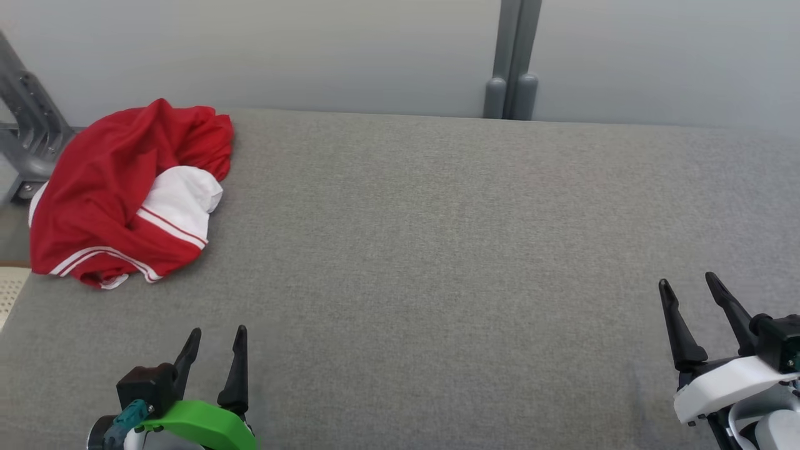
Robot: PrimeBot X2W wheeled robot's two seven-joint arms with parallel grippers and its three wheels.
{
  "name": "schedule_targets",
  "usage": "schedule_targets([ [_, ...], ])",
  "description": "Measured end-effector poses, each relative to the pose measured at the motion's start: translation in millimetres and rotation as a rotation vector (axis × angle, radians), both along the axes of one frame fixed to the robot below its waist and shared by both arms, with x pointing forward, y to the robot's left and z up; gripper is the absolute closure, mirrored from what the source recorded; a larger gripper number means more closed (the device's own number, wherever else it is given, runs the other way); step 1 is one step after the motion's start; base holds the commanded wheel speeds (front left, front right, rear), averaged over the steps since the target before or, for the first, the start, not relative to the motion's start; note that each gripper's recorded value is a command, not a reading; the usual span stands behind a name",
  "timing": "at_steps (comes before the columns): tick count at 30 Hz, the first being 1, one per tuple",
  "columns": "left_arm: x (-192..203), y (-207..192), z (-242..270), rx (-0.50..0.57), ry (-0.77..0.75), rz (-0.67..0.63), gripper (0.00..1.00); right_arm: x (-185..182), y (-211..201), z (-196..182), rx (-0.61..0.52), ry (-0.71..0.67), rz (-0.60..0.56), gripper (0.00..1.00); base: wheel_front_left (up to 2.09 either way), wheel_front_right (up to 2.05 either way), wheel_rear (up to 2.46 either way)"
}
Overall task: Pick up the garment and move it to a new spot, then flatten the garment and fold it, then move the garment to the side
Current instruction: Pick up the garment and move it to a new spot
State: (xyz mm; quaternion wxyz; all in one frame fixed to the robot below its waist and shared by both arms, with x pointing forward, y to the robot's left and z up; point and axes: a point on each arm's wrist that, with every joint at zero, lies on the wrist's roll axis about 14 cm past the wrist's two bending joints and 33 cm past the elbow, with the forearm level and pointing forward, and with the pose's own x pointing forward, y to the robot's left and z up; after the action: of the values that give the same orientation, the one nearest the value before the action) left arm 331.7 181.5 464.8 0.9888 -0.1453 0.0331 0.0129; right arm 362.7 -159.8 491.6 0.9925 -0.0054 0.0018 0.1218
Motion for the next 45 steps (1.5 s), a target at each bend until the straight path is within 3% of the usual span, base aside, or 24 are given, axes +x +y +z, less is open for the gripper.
schedule_targets([
  [19, -58, 78, -3, -0.014, -0.002, 0.282, 0.0, 13, 96, 4, 0.013, -0.008, 0.27, 0.0, 0.0, 0.0, 0.0],
  [29, -62, 92, -7, -0.057, 0.006, 0.341, 0.0, 14, 103, 2, 0.01, -0.009, 0.296, 0.0, 0.0, 0.0, 0.0],
  [37, -9, 106, 17, -0.14, -0.023, 0.361, 0.0, 26, 113, -5, 0.021, 0.0, 0.332, 0.0, 0.0, 0.0, 0.0],
  [45, 51, 121, 15, -0.183, 0.102, 0.404, 0.0, 37, 106, -25, 0.021, 0.046, 0.325, 0.0, 0.0, 0.0, 0.0],
])
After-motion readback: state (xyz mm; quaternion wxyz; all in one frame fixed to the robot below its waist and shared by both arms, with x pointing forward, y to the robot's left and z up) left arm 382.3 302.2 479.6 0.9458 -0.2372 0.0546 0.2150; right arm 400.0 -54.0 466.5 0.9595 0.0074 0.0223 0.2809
